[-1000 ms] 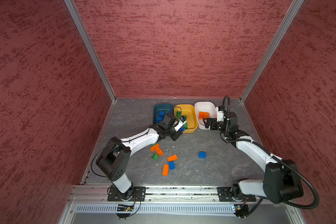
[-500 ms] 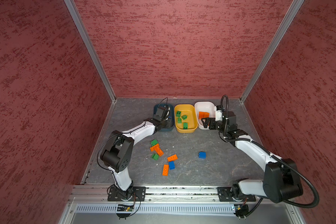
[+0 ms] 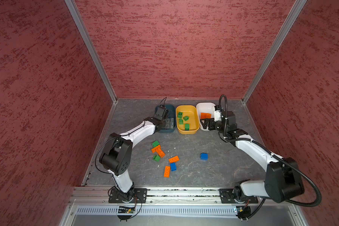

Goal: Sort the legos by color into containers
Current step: 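Carry the blue brick with the left gripper and release it into the teal tub, then lower the left gripper onto a green brick by the pile and grasp it, then carry the green brick with the left gripper and release it into the yellow tub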

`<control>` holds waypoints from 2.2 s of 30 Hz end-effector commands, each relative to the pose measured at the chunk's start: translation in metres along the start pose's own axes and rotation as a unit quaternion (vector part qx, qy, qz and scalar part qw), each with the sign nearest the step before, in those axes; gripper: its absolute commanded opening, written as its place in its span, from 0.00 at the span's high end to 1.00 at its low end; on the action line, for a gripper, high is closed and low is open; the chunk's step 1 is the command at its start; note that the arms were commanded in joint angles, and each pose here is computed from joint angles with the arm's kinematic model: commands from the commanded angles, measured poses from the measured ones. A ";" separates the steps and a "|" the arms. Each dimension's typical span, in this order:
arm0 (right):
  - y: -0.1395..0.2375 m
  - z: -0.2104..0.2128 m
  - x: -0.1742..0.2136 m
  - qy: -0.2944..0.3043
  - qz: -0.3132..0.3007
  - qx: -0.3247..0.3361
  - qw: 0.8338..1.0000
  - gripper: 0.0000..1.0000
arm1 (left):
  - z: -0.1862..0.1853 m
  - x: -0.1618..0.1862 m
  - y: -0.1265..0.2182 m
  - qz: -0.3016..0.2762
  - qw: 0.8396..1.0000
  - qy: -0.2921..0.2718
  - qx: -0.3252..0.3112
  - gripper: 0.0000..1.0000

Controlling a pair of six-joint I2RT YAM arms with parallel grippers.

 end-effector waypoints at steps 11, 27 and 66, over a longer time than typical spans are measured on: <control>-0.015 0.017 -0.013 0.037 0.005 -0.023 0.999 0.01 | 0.051 0.089 0.032 0.080 0.964 0.239 -0.083 0.01; -0.024 0.018 -0.006 0.042 0.018 -0.018 0.999 0.01 | 0.031 0.126 -0.005 0.159 0.951 0.260 -0.044 0.42; 0.000 0.011 0.005 0.056 -0.014 0.013 0.998 0.01 | -0.118 0.001 -0.011 0.106 0.989 0.005 0.103 0.71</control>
Point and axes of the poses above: each gripper's point midway between its finger pads, its own y axis back along the fingers, its own z axis along the line the jaws close on, x = y × z, the point moved 7 cm from there along y, back along the fingers, and after that the axes turned 9 degrees about -y, right-handed, at the moved point
